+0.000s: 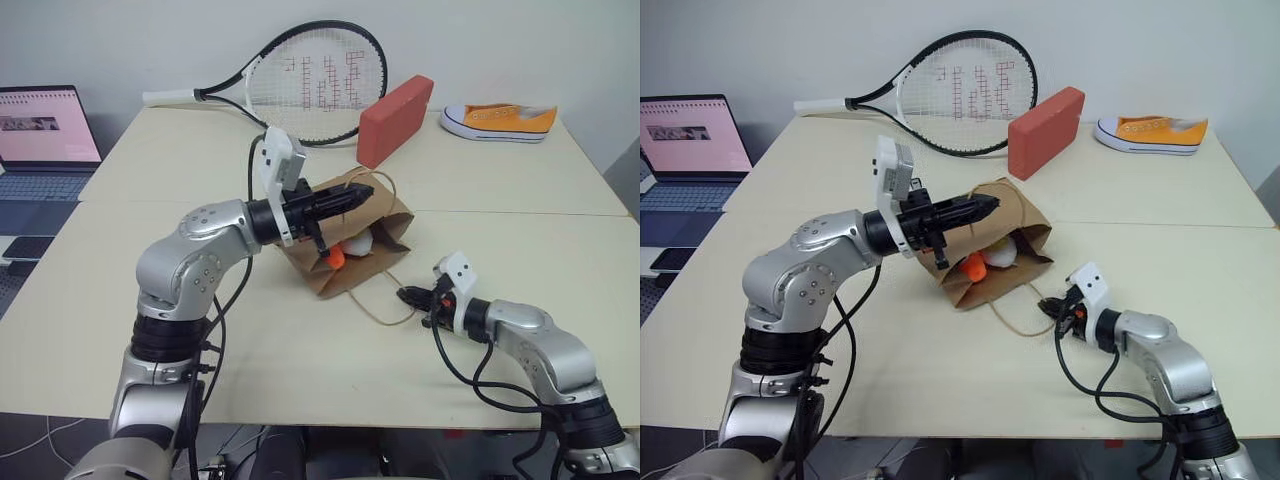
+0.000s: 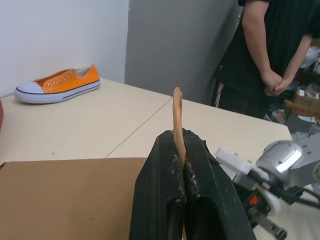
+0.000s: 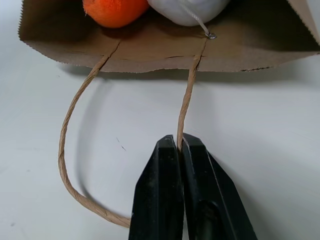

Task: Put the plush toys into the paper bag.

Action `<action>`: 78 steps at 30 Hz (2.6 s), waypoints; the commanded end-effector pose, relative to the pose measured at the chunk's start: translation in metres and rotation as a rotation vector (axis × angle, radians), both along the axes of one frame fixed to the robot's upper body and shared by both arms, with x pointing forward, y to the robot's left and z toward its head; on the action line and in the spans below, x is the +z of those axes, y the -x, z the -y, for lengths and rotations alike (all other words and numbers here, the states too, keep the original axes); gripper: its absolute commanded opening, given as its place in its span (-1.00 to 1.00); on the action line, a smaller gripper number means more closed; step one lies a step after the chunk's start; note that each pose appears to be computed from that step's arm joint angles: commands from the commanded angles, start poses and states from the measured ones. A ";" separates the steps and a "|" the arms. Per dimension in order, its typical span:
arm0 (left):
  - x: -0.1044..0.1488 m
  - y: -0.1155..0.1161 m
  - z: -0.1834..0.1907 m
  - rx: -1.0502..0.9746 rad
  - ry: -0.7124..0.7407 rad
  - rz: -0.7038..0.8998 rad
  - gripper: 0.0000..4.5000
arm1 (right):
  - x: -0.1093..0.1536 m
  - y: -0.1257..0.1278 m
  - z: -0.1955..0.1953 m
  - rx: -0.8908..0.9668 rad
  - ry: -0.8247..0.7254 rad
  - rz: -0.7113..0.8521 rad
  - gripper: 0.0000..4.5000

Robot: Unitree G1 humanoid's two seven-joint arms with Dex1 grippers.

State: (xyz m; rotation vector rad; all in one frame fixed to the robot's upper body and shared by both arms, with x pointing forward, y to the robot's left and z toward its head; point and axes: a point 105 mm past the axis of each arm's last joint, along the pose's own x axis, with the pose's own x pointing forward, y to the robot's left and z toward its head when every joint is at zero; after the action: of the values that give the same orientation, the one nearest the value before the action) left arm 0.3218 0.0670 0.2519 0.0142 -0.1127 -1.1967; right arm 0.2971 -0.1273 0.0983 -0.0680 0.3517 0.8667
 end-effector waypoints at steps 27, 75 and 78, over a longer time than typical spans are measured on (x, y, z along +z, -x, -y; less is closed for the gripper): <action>0.041 -0.035 0.023 -0.126 -0.097 0.163 -0.91 | 0.147 0.005 0.032 -0.015 -0.117 0.091 -0.99; -0.042 -0.030 -0.060 0.176 -0.084 0.119 1.00 | 0.165 0.060 -0.007 0.407 0.133 0.436 0.99; -0.042 -0.034 -0.056 0.153 -0.063 0.101 1.00 | 0.164 0.060 -0.007 0.400 0.149 0.440 0.99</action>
State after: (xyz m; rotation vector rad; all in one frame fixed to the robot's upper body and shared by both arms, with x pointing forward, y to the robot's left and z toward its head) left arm 0.3570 0.1280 0.1996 0.1205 -0.1180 -1.0203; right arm 0.2412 -0.1231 0.2551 -0.4341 0.0196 1.1864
